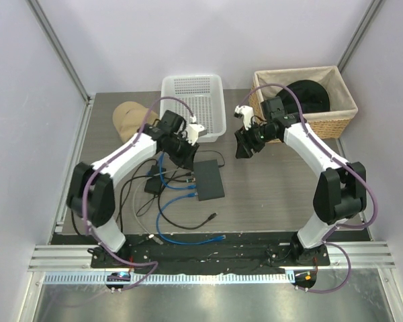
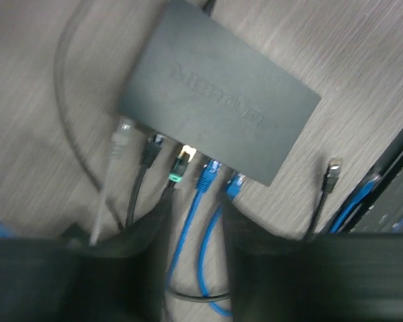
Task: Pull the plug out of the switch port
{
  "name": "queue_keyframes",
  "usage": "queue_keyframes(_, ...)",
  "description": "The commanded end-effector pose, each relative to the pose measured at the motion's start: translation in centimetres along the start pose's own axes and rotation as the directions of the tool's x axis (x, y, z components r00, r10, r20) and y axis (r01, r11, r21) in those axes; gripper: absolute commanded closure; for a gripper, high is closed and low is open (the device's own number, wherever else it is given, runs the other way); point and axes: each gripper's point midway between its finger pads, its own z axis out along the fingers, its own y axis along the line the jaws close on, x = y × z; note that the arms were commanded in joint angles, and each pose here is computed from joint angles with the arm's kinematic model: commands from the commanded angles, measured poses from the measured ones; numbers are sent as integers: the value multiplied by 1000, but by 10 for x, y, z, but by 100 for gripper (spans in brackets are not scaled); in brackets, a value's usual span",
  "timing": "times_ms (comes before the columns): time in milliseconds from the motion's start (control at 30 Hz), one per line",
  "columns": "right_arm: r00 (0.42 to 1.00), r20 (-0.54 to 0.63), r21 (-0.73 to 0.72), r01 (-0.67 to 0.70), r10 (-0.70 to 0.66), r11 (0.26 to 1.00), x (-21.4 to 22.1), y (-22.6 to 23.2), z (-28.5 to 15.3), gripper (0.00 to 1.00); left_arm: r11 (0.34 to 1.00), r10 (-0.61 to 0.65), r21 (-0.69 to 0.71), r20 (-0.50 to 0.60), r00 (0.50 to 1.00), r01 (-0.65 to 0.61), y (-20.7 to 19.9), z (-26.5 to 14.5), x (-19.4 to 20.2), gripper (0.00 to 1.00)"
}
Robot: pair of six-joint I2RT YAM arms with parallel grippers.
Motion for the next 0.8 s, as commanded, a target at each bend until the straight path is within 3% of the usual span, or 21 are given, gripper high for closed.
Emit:
queue_keyframes(0, 982, 183, 64, 42, -53, 997, -41, -7, -8, 39, 995, -59, 76, -30, 998, 61, 1, 35, -6, 98)
queue_keyframes(100, 965, 241, 108, 78, -102, 991, -46, -18, 1, 40, 996, -71, 52, -32, 997, 73, 11, 50, -7, 100)
queue_keyframes(500, 948, 192, 2, 257, -252, 967, -35, -34, 57, 41, 961, -190, 196, -46, 981, 195, 2, 83, -9, 100)
queue_keyframes(600, 909, 183, -1, 382, -376, 924, -33, -27, 64, 42, 952, -235, 178, -91, 968, 248, 6, 90, -1, 100)
queue_keyframes(767, 750, 165, 103, 632, -640, 768, -23, -25, 81, 45, 948, -294, 68, -192, 936, 312, 24, 112, 36, 100)
